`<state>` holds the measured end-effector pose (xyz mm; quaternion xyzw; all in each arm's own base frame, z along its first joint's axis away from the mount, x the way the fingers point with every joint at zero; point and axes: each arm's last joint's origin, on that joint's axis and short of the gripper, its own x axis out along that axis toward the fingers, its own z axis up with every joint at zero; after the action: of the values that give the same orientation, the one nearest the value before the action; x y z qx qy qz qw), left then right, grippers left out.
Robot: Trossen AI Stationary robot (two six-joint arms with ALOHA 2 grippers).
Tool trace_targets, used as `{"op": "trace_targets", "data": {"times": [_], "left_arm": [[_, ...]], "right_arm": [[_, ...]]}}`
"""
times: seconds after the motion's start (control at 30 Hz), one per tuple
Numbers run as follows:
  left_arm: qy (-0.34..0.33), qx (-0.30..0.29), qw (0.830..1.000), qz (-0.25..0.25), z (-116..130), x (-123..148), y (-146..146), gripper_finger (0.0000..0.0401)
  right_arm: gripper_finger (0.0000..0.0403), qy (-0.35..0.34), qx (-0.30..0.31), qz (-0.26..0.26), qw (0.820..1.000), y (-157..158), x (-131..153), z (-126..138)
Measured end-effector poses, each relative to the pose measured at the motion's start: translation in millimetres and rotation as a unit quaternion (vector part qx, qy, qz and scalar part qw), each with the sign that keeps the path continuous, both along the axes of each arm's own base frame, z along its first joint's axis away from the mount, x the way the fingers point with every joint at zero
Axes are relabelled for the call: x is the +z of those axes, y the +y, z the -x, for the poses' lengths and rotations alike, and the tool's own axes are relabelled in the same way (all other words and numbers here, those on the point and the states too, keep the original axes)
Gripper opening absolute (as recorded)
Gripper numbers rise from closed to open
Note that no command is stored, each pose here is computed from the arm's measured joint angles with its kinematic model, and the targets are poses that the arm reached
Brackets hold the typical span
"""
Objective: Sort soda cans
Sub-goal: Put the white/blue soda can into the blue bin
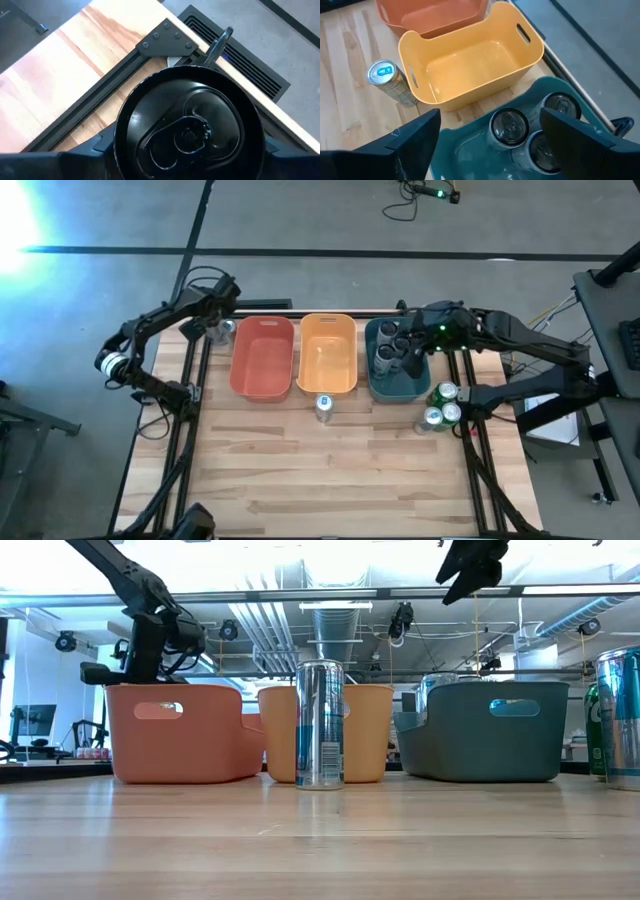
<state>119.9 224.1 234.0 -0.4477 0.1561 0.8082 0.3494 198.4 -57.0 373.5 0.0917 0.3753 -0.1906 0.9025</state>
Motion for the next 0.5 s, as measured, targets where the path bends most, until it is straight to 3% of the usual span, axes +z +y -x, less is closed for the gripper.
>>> {"op": "trace_targets", "data": {"times": [0.27, 0.5], "left_arm": [[0.024, -0.038, 0.999, 0.021, -2, 20, -6, 0.0235], [0.05, -0.083, 0.995, 0.03, -10, 55, -11, 0.0235]], "right_arm": [[0.0302, -0.041, 0.009, 0.029, 0.999, 4, 14, 17], [0.029, -0.112, 0.022, 0.091, 0.989, 8, 35, 32]]}}
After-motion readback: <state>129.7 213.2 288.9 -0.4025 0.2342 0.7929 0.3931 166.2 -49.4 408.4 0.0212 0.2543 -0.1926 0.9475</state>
